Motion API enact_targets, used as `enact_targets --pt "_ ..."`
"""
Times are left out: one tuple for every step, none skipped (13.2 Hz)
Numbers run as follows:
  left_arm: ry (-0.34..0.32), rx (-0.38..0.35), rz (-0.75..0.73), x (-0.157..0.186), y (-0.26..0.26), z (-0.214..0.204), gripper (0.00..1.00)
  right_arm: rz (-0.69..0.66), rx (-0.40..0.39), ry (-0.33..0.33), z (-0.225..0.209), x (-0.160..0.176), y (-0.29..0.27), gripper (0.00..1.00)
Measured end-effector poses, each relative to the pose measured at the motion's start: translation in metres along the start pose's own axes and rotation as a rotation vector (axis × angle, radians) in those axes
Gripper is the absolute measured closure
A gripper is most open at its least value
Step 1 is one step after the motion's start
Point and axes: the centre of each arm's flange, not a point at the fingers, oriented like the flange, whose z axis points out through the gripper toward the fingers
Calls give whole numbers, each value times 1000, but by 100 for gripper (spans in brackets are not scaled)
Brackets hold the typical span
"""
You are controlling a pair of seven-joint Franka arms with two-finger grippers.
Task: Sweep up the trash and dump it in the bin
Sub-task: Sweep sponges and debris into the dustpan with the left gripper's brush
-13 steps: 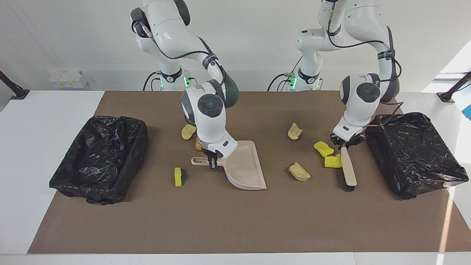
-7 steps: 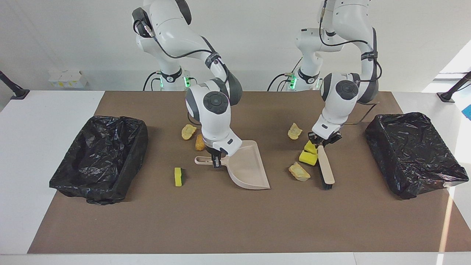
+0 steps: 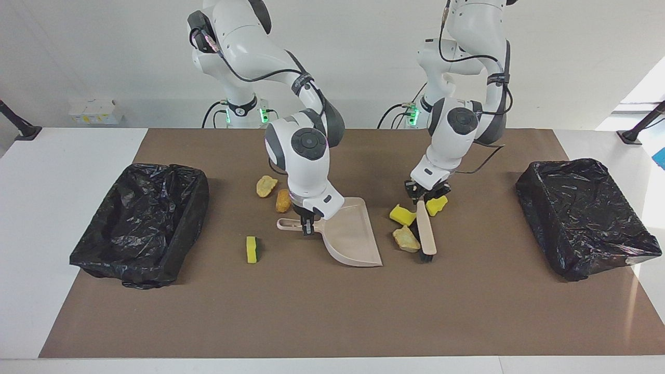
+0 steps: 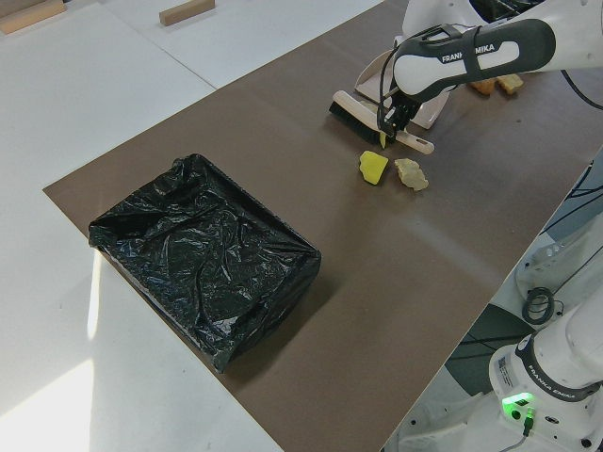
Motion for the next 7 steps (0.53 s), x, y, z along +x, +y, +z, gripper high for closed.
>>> enact_targets --pt "0 -12 12 -4 16 -1 74 2 0 0 0 0 0 67" --pt "2 -27 14 -9 35 -2 74 2 1 0 0 0 0 67" --pt "11 -45 11 -13 55 -5 74 2 1 0 0 0 0 67" --pt "20 -67 7 -16 73 -11 74 5 1 0 0 1 0 67" --pt "28 -89 3 -18 89 -17 74 9 1 0 0 1 0 67" --pt "35 -106 -8 -21 103 -23 74 10 1 0 0 1 -1 67" --pt "41 -119 -34 -23 116 -29 74 12 1 0 0 1 -1 67"
